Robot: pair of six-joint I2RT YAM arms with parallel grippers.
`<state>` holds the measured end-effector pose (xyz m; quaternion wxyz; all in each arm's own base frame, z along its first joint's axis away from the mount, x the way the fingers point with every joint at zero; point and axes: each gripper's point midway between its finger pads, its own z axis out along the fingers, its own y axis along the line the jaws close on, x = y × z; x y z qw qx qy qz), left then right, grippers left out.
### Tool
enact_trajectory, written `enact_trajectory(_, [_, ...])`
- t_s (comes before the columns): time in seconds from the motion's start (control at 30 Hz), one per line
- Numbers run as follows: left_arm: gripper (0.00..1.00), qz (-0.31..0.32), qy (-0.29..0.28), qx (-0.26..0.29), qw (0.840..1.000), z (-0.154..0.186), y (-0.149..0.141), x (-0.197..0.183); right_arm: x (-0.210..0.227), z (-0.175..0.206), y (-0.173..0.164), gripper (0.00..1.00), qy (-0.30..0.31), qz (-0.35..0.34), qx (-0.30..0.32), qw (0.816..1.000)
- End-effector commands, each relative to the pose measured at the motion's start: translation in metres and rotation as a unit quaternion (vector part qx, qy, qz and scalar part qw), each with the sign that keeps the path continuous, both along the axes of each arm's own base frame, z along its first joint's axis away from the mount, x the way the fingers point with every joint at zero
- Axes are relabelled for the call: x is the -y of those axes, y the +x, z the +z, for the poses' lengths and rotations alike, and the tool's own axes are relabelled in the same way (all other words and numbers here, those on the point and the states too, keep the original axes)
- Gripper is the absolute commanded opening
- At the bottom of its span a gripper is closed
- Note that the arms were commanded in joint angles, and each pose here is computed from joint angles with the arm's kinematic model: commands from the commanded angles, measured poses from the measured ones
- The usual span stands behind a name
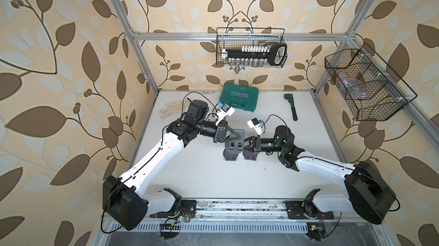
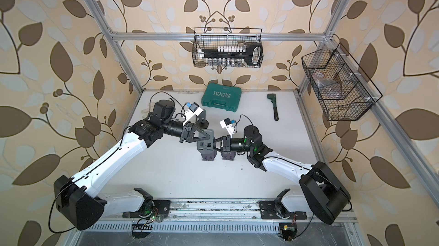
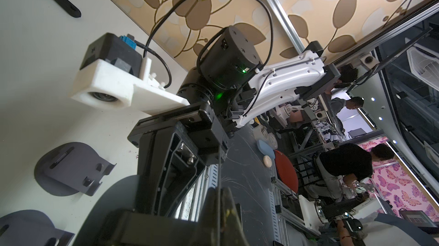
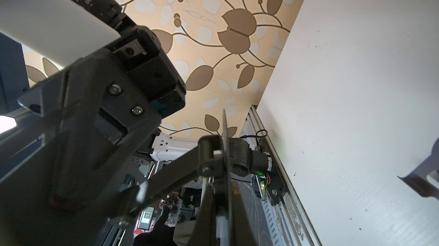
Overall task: Open the phone stand
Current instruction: Adjust the phone stand.
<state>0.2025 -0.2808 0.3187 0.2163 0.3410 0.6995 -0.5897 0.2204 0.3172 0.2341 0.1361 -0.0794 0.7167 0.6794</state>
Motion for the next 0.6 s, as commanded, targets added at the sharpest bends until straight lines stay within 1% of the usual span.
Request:
enact_trajectory(0.0, [0.0, 0.059, -0.046, 0.174, 0.982, 0.034, 0.027, 0.004, 0.001, -0.017, -0.013, 0.0, -0.003, 0.033, -0.086, 0.996])
enact_trajectory(0.17, [0.0, 0.07, -0.043, 0.196, 0.977, 0.024, 0.031, 0.006, 0.005, -0.022, -0.008, 0.0, -0.012, 0.032, -0.122, 0.992])
enact_trajectory(0.23, [0.0, 0.052, -0.042, 0.19, 0.979, 0.022, 0.03, 0.011, 0.005, -0.021, -0.008, 0.0, -0.013, 0.035, -0.122, 0.992])
enact_trajectory(0.3, [0.0, 0.027, -0.034, 0.172, 0.984, 0.016, 0.029, 0.017, 0.005, -0.023, -0.008, 0.0, -0.023, 0.034, -0.118, 0.992])
enact_trajectory(0.33, [0.0, 0.014, -0.026, 0.159, 0.987, 0.012, 0.029, 0.02, 0.006, -0.024, -0.008, 0.0, -0.035, 0.034, -0.113, 0.992])
enact_trajectory(0.43, [0.0, -0.026, -0.012, 0.123, 0.992, -0.004, 0.024, 0.029, 0.016, -0.028, -0.004, 0.0, -0.096, 0.023, -0.085, 0.992])
enact_trajectory(0.5, [0.0, -0.04, 0.0, 0.114, 0.993, -0.014, 0.022, 0.036, 0.031, -0.028, 0.004, 0.0, -0.14, 0.004, -0.064, 0.988])
enact_trajectory(0.57, [0.0, -0.05, 0.007, 0.11, 0.993, -0.024, 0.022, 0.044, 0.051, -0.025, 0.017, 0.0, -0.164, -0.02, -0.051, 0.985])
